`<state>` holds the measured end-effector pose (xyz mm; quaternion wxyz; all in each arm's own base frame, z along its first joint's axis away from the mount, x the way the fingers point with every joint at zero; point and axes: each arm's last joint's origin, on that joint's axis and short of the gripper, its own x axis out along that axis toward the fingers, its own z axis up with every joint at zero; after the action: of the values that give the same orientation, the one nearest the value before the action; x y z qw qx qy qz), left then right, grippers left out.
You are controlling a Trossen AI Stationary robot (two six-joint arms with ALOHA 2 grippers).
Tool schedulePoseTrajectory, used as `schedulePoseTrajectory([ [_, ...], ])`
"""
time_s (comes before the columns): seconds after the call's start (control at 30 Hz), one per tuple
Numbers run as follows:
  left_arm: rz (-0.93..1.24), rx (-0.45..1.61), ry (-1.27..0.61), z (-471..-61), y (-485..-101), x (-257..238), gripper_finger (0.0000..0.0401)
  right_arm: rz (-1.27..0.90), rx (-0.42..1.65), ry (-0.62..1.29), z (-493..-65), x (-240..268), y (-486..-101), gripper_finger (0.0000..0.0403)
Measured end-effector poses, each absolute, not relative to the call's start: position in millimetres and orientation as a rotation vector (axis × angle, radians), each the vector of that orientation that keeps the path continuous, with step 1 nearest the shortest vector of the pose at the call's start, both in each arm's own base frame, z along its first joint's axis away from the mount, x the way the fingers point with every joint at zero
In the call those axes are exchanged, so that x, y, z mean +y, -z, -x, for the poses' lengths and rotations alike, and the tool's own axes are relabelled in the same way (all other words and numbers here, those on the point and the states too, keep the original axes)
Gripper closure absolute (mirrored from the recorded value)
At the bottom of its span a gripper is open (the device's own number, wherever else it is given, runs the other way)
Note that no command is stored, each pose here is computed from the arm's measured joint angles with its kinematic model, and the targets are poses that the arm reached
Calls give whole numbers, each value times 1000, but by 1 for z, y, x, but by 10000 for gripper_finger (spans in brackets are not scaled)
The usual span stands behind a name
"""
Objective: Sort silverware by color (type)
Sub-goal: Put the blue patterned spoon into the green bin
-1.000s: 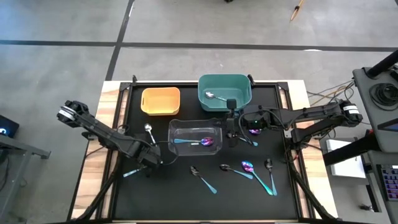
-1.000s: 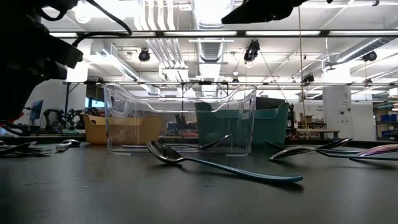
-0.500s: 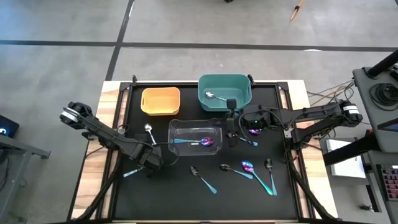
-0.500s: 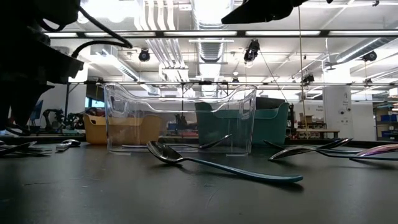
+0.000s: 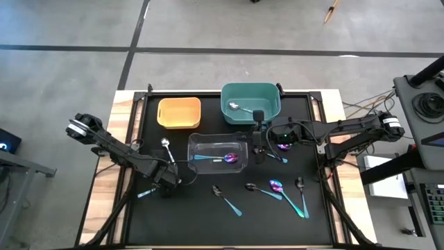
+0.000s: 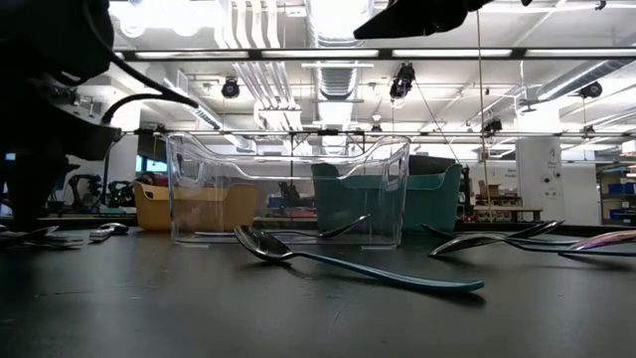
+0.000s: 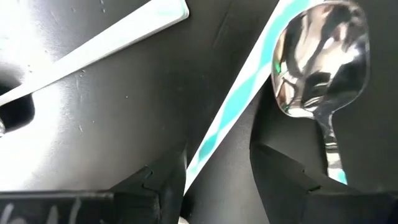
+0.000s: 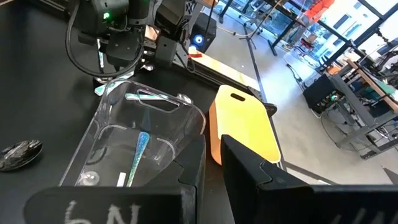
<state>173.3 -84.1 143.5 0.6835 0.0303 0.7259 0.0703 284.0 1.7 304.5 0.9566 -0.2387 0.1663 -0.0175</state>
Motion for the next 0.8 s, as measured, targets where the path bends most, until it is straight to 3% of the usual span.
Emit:
schedulePoseTrajectory([
  [0.33, -66, 1617, -147, -170, -137, -82, 251, 489, 338, 35, -284, 2, -304, 360],
  [0.8, -62, 1616, -123, -170, -136, -83, 337, 489, 338, 35, -284, 2, -304, 360],
])
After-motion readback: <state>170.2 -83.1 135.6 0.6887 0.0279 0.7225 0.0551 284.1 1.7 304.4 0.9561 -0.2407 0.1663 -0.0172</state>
